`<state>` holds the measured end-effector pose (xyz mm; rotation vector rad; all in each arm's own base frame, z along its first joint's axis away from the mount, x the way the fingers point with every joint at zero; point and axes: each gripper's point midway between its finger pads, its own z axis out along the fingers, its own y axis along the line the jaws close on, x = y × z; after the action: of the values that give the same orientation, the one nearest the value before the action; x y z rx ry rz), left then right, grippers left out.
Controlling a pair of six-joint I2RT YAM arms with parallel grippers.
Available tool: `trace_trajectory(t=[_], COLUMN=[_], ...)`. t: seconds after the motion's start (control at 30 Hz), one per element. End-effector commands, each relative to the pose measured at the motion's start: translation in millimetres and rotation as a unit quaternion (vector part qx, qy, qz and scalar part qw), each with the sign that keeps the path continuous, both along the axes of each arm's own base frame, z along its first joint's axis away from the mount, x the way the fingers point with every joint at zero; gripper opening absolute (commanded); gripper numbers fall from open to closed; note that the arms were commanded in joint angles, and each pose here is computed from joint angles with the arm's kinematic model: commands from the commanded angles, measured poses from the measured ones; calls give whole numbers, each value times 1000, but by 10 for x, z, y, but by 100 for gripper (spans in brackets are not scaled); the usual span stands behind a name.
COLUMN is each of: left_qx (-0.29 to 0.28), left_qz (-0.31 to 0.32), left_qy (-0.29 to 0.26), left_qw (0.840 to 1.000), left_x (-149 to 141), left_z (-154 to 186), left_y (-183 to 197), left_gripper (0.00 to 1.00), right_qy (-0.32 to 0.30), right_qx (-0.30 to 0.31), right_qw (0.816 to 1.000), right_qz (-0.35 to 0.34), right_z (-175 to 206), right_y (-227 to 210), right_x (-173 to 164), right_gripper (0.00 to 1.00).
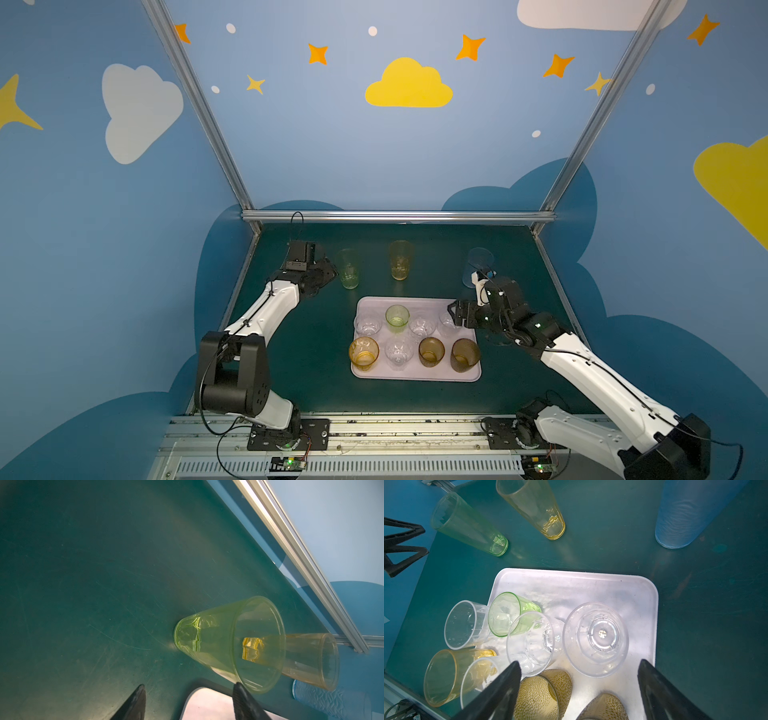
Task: Place the glasses into the tray
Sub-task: Pick up the glass from the top-center of the table.
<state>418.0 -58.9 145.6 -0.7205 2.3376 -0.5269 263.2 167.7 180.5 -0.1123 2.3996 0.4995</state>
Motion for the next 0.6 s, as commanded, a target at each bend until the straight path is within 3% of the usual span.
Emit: trace_trajectory(t=[0.0,0.57], left_qx=[8,13], left_qz=[-3,-14], left_qy=[-3,3], left_qw=[1000,1000], left_x=[55,121], left_z=[40,105], left_y=[-9,-101], left_gripper=[63,63], right_qy=[4,12], right_qx=[-4,-2], right_qw=[1000,1000], right_qz=[-12,-19], right_z=[-31,-74], right_y=[-72,-109], right_x=[-33,-36], right_gripper=[88,88])
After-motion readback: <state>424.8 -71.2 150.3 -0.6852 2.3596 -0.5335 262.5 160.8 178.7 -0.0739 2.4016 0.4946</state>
